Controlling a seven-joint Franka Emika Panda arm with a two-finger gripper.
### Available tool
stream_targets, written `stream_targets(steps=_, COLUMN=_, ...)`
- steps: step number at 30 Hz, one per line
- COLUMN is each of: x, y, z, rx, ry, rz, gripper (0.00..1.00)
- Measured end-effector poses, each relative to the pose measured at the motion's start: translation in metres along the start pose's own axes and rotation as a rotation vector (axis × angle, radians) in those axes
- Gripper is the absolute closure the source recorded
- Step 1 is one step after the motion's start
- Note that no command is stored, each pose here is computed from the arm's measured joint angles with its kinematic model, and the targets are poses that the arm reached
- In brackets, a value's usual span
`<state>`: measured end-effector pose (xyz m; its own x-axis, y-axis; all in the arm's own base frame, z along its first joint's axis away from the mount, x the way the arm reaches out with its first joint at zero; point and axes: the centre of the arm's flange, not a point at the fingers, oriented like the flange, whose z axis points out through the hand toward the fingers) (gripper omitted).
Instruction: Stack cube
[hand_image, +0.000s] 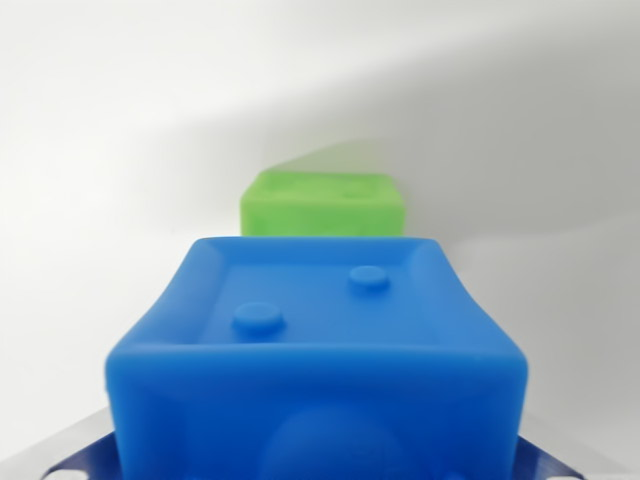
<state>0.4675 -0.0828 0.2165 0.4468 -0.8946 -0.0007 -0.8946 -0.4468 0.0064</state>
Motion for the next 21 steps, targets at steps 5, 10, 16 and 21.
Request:
stream_targets(steps=5, x=-0.001, y=0.000, z=0.013, rx=-0.0006, ry=-0.0010, rz=0.000, gripper=1.00)
stream_targets(steps=10, x=-0.001, y=0.000, z=0.023, rx=-0.0001, ry=-0.0001, rz=0.000, gripper=1.00)
stream_targets(steps=16, x=-0.001, y=0.000, z=0.033, rx=-0.0004, ry=0.0002, rz=-0.001, gripper=1.00)
stream_targets(steps=21, x=-0.001, y=0.000, z=0.040, rx=0.0001, ry=0.0001, rz=-0.001, gripper=1.00)
